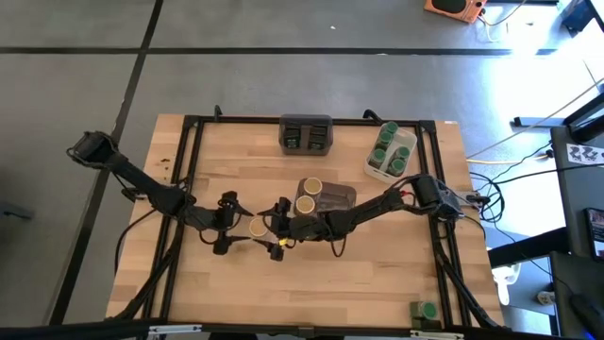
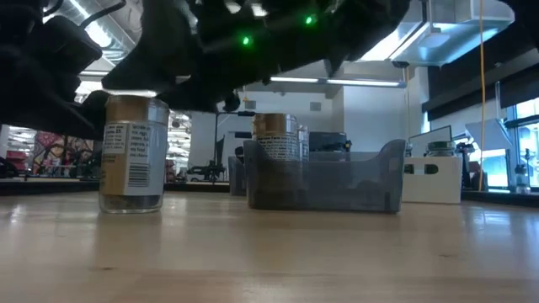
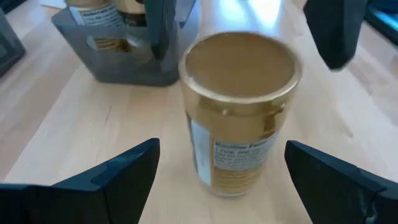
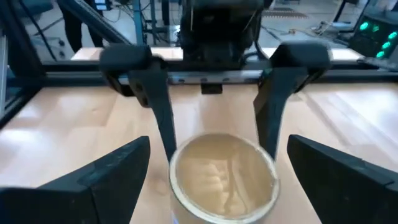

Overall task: Sort spices by type
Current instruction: Adjust the golden seasoning bottle

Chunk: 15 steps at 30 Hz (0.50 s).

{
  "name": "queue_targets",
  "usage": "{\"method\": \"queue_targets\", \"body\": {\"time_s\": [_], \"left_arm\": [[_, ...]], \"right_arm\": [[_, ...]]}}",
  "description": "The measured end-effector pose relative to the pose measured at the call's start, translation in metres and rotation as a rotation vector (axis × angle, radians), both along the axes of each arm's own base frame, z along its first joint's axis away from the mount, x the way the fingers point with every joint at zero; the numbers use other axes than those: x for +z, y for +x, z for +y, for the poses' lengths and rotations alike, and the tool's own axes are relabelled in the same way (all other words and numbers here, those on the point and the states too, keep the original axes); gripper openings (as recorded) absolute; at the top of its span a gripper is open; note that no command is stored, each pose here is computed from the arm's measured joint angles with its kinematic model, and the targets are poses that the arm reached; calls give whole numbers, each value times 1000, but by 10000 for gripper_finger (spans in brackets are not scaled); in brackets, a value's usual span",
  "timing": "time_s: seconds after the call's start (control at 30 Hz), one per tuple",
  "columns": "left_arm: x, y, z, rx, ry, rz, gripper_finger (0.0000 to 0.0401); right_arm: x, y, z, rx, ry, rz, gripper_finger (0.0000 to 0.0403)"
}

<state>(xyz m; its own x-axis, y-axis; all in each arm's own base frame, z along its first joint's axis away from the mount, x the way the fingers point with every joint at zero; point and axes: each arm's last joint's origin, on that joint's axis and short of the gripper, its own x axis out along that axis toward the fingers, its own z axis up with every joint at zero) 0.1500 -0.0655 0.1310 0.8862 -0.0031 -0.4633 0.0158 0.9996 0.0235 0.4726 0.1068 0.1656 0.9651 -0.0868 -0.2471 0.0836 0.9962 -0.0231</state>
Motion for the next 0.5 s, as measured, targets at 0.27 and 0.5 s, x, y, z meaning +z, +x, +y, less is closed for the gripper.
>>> {"method": "queue_targets", "body": {"time_s": [0.27, 0.5], "left_arm": [[-1, 0, 0, 16, 12, 3, 343], [-1, 0, 0, 16, 12, 3, 343]], "right_arm": [[-13, 10, 0, -29, -25, 16, 376], [-21, 11, -5, -27, 0, 63, 376]]}}
